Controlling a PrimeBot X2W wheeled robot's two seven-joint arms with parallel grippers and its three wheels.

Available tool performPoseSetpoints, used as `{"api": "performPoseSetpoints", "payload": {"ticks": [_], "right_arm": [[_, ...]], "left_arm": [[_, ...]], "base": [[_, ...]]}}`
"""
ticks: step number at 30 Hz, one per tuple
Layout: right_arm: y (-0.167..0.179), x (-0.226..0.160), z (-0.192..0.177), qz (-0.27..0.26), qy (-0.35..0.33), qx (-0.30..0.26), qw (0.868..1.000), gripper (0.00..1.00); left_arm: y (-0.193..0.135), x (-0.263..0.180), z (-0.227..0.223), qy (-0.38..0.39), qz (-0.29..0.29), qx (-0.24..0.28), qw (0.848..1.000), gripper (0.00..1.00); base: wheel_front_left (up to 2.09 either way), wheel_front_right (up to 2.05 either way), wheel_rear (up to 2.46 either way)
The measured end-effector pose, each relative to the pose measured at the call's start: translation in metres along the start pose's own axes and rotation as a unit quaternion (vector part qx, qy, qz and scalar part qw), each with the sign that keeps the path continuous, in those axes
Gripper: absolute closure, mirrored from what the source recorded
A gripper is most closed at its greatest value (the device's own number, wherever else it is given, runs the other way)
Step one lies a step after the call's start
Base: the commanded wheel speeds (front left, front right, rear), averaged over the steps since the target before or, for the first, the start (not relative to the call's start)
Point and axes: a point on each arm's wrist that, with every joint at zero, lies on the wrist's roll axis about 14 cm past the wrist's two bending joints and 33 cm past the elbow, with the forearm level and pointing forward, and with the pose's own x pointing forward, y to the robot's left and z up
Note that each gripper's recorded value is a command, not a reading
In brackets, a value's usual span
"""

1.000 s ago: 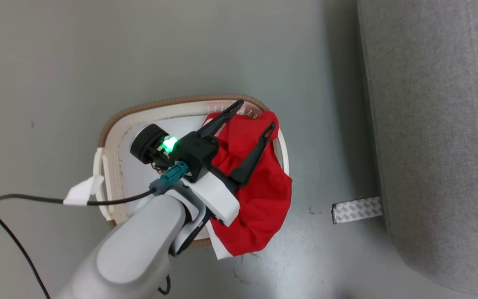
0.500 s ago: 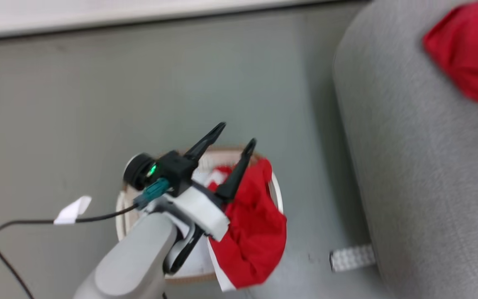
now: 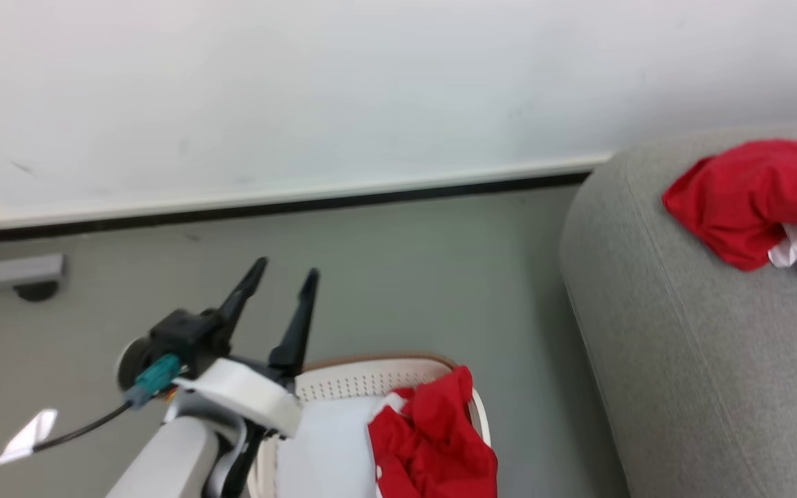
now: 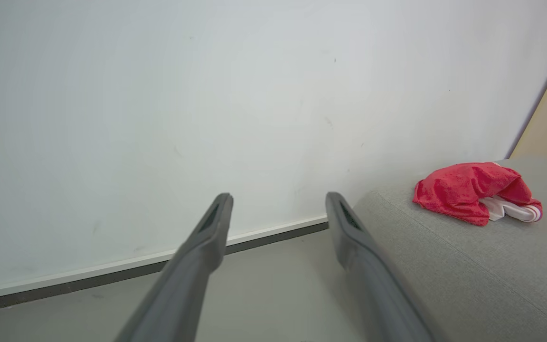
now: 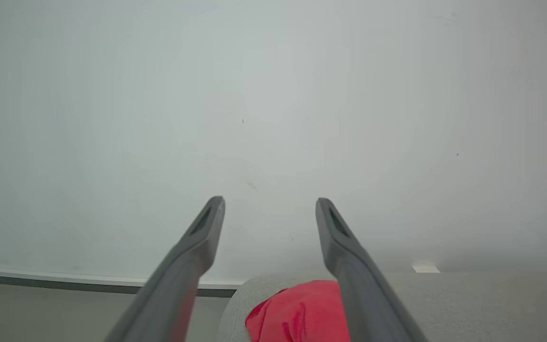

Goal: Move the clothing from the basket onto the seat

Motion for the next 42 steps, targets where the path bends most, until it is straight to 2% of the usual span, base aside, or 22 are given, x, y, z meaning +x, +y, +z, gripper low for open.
{"api": "performPoseSetpoints", "payload": {"ticks": [5, 9, 14, 20, 28, 36, 42], "right_arm": [[0.024, -0.021, -0.009, 0.021, -0.041, 0.010, 0.999, 0.00], [0.057, -0.037, -0.022, 0.051, -0.053, 0.028, 0.997, 0.00], [0.079, -0.059, -0.024, 0.059, -0.085, 0.043, 0.994, 0.00], [0.106, -0.092, -0.044, 0.050, -0.098, 0.073, 0.991, 0.00], [0.124, -0.117, -0.074, 0.029, -0.075, 0.083, 0.993, 0.00], [0.138, -0.126, -0.107, 0.026, -0.029, 0.074, 0.997, 0.00], [0.143, -0.126, -0.116, 0.026, -0.015, 0.076, 0.997, 0.00]], "left_arm": [[0.027, -0.029, 0.016, -0.014, 0.059, 0.005, 0.998, 0.00], [0.042, -0.054, 0.017, -0.013, 0.099, -0.001, 0.995, 0.00], [0.057, -0.077, 0.013, -0.011, 0.140, -0.009, 0.990, 0.00], [0.069, -0.100, 0.007, -0.009, 0.182, -0.010, 0.983, 0.00], [0.063, -0.116, -0.005, 0.004, 0.192, 0.004, 0.981, 0.00], [0.061, -0.121, -0.011, 0.011, 0.194, 0.007, 0.981, 0.00], [0.060, -0.119, -0.013, 0.014, 0.189, 0.004, 0.982, 0.00]], "base": [[0.00, 0.00, 0.00], [0.00, 0.00, 0.00], [0.00, 0.00, 0.00], [0.00, 0.00, 0.00], [0.00, 0.00, 0.00], [0.00, 0.00, 0.00], [0.00, 0.00, 0.00]]}}
